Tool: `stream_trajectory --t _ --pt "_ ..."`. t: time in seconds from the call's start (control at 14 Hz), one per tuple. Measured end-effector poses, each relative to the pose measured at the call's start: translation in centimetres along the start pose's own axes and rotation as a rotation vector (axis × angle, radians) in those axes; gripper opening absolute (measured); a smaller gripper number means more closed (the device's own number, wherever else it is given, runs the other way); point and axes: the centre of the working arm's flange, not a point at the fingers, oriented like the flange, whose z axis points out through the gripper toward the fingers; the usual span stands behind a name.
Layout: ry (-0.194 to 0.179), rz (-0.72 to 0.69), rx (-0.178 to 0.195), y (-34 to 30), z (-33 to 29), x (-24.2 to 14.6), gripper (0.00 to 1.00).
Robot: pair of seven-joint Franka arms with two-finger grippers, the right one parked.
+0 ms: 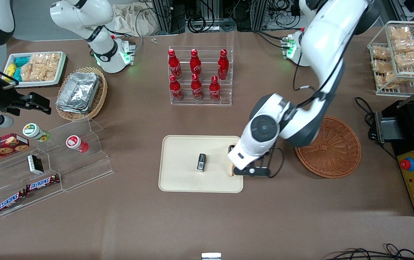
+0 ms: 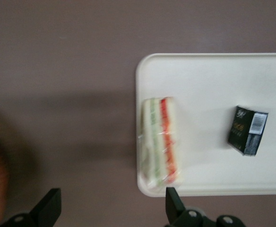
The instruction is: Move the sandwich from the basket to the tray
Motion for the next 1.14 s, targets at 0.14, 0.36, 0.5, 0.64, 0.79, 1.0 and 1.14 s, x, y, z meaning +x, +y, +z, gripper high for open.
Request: stream_trajectory --t 0.14,0.36,0.5,0.64,0.79,1.0,1.14 --pt "-0.018 0.014 0.001 -4.5 -5.1 -0.1 1.0" --pt "-0.063 0.037 0.01 -11.3 -10.3 -0.7 1.0" --pt "-0.086 0.032 0.027 -15.5 -13.7 -1.9 1.0" --pt "-0.068 0.021 0.042 -19.0 -18.2 -3.9 1.0" --pt "-0.046 0.015 0.054 -22.0 -22.2 -6.6 1.0" --pt "-0.028 0.033 0.033 -27.0 -25.4 -10.0 1.0" --pt "-0.027 0.042 0.019 -28.7 -25.8 -11.0 1.0"
